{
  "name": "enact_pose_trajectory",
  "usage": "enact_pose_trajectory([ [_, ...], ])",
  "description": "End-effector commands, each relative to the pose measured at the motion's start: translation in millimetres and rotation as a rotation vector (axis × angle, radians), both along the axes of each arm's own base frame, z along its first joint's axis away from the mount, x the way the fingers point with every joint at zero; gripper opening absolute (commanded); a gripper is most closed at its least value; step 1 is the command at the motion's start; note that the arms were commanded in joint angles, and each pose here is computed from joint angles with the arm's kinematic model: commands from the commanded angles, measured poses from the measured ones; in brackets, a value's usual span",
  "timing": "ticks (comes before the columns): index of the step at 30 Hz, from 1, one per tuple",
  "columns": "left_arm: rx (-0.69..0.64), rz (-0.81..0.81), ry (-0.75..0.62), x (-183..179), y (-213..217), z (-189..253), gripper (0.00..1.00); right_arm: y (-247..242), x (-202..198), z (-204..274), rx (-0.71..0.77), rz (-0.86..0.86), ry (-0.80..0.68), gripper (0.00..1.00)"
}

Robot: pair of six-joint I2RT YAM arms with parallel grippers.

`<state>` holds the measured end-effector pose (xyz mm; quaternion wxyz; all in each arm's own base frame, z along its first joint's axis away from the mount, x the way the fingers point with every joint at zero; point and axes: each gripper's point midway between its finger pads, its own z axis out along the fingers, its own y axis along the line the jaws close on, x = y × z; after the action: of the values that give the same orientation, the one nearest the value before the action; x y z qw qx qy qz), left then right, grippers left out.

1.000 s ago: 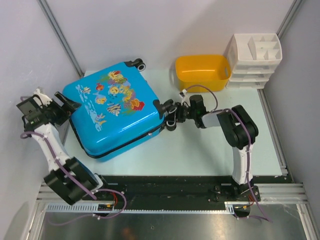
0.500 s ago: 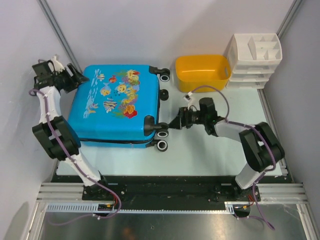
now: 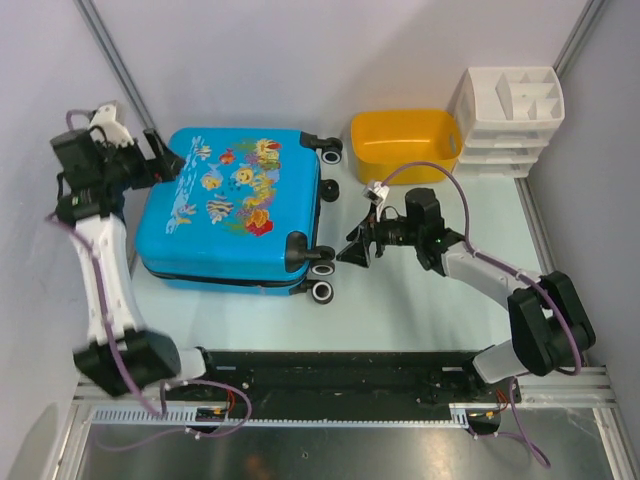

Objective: Open, take out, and arrange the luggage

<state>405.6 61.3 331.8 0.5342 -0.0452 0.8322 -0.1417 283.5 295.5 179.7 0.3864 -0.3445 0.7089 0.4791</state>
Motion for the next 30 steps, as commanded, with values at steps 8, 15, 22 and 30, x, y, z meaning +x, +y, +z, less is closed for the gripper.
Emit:
enact_pose_trajectory([
  [8, -0.355, -0.048, 0.085, -160, -98, -27, 1.00, 29, -51, 44, 0.032, 0.211, -0.187, 0.95],
  [15, -0.522, 0.132, 0.229, -182, -101, -63, 1.00, 42, -45, 43, 0.001, 0.204, -0.256, 0.98],
  [22, -0.558, 0.361, 0.356, -185, -79, -109, 1.00, 61, -51, 46, 0.002, 0.261, -0.325, 0.98],
  [30, -0.452, 0.408, 0.298, -127, -37, -95, 0.99, 90, -53, 38, 0.017, 0.328, -0.347, 0.96],
])
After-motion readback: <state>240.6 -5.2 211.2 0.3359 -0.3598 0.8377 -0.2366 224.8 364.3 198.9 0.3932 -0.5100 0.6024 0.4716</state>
